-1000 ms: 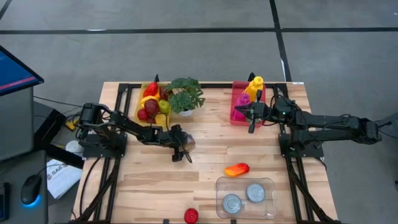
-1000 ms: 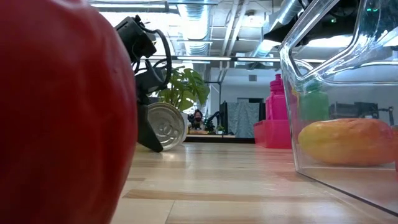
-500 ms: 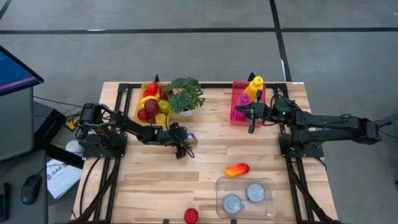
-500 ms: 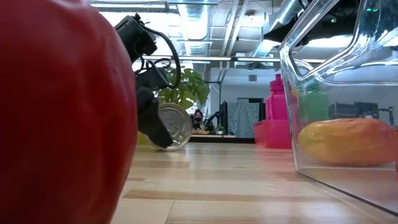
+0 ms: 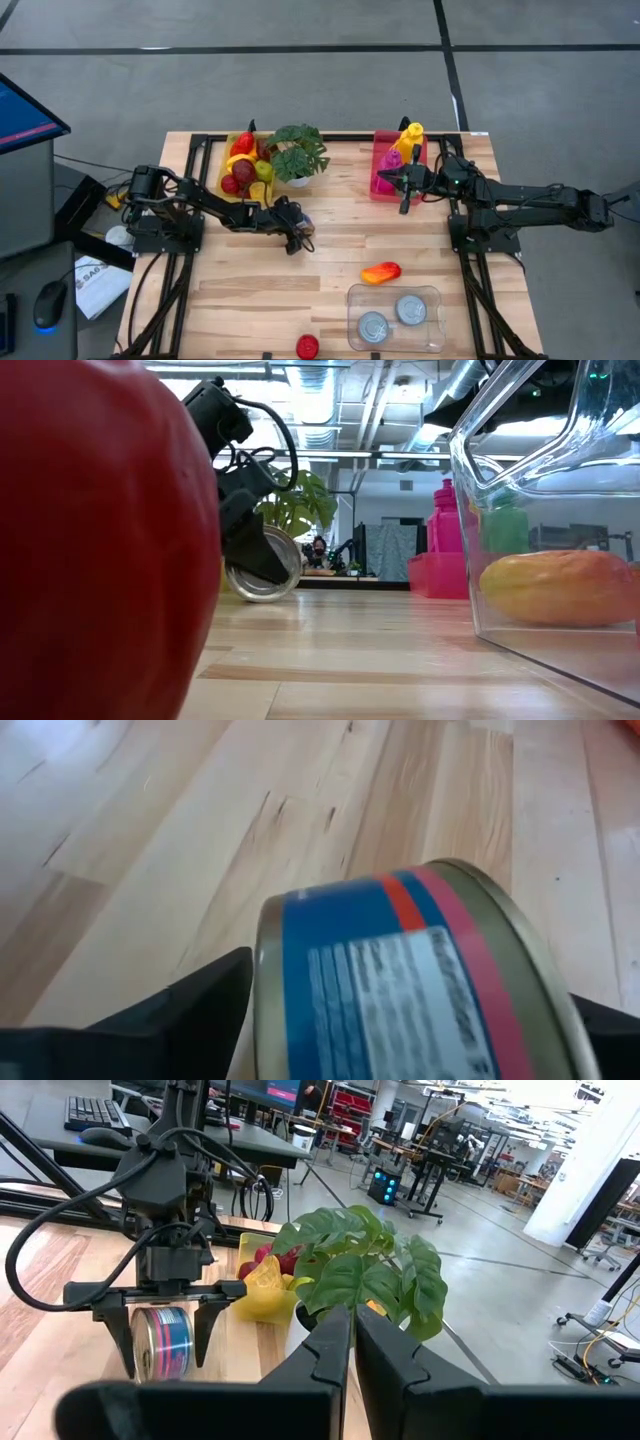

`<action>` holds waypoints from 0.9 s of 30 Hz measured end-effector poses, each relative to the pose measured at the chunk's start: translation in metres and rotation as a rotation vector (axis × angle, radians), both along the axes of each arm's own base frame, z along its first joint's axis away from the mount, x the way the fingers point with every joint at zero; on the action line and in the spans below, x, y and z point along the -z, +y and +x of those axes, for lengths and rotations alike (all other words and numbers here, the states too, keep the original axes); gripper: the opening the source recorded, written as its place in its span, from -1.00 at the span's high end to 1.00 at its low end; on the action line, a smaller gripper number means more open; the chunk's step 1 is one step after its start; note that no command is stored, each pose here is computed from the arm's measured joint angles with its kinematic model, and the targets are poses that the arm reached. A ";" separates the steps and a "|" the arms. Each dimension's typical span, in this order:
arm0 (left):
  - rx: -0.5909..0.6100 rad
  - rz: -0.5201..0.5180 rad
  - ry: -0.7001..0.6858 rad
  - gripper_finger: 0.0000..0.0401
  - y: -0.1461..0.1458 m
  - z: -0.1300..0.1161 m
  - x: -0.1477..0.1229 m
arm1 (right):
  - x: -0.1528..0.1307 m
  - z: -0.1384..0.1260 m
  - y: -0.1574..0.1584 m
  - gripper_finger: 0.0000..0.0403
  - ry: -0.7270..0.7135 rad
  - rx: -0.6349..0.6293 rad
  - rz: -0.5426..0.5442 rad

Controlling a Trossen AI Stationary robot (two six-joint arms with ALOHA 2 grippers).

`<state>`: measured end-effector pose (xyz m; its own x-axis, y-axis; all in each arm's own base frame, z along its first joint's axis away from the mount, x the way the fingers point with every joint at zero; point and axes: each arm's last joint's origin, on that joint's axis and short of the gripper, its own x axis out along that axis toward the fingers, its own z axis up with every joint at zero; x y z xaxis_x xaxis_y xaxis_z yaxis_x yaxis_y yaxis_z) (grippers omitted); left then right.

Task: Pick & Place Food Item
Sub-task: Put the blue pink tuna can into the transparent bin

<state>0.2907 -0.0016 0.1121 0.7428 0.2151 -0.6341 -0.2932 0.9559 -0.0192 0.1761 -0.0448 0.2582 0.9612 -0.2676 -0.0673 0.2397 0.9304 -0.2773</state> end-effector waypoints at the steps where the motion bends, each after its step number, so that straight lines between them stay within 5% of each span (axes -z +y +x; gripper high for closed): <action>1: 0.001 0.000 0.003 -0.55 0.000 0.000 0.000 | 0.000 0.000 0.000 0.93 0.000 0.000 0.000; 27: 0.000 -0.002 0.003 0.05 0.000 0.000 0.000 | 0.000 0.000 0.000 0.93 0.000 0.000 0.000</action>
<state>0.2905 -0.0018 0.1120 0.7411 0.2136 -0.6365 -0.2929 0.9559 -0.0203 0.1761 -0.0448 0.2582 0.9612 -0.2676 -0.0673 0.2396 0.9304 -0.2773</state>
